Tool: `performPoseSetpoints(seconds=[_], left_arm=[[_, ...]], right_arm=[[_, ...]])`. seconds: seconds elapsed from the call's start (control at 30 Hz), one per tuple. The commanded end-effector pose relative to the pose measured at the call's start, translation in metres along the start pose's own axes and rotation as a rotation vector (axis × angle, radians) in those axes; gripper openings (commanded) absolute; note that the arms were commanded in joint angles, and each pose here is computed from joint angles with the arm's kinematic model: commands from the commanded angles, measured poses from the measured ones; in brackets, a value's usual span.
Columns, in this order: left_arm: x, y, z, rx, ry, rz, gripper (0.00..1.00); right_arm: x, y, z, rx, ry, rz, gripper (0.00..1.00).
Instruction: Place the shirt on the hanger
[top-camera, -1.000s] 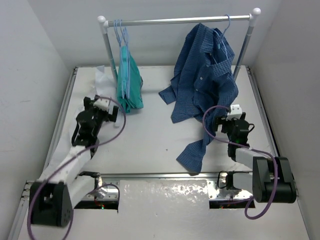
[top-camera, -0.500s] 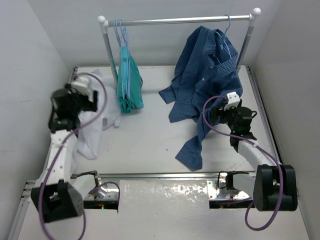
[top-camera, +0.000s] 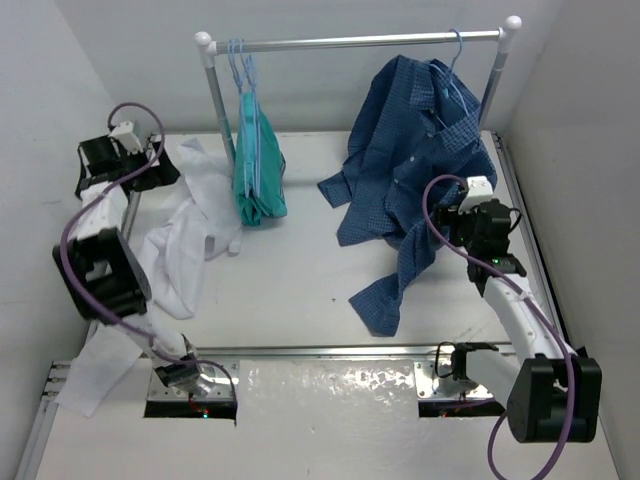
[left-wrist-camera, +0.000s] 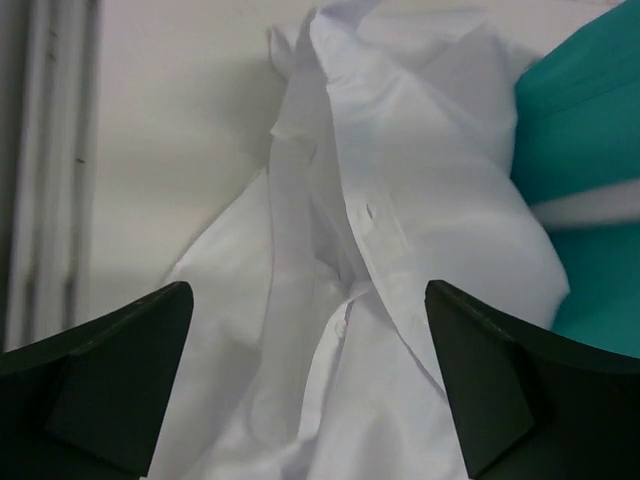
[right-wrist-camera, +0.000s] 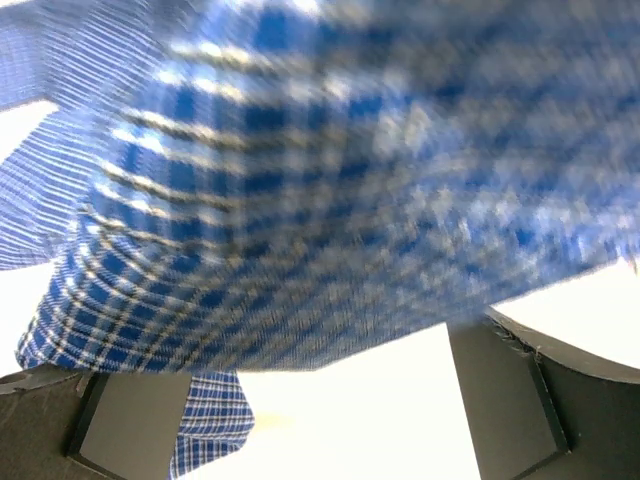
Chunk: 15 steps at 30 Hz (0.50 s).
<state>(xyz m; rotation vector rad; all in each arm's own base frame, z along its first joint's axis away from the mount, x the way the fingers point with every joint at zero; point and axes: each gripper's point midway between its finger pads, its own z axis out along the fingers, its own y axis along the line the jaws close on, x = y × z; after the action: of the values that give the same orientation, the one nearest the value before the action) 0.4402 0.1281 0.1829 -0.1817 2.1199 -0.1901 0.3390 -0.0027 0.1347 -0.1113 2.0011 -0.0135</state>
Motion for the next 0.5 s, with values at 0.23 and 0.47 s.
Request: performPoseSetpoints(seconds=[0.23,0.47], left_arm=[[-0.001,-0.031,0.101,0.022,0.071,-0.018,1.00],[-0.004,-0.017,0.140,-0.014,0.048,-0.005,1.00]], right_arm=[[0.040,-0.029,-0.053,0.213,0.246,0.066,0.99],[0.027,-0.020,-0.072,0.150,0.202,0.029,0.99]])
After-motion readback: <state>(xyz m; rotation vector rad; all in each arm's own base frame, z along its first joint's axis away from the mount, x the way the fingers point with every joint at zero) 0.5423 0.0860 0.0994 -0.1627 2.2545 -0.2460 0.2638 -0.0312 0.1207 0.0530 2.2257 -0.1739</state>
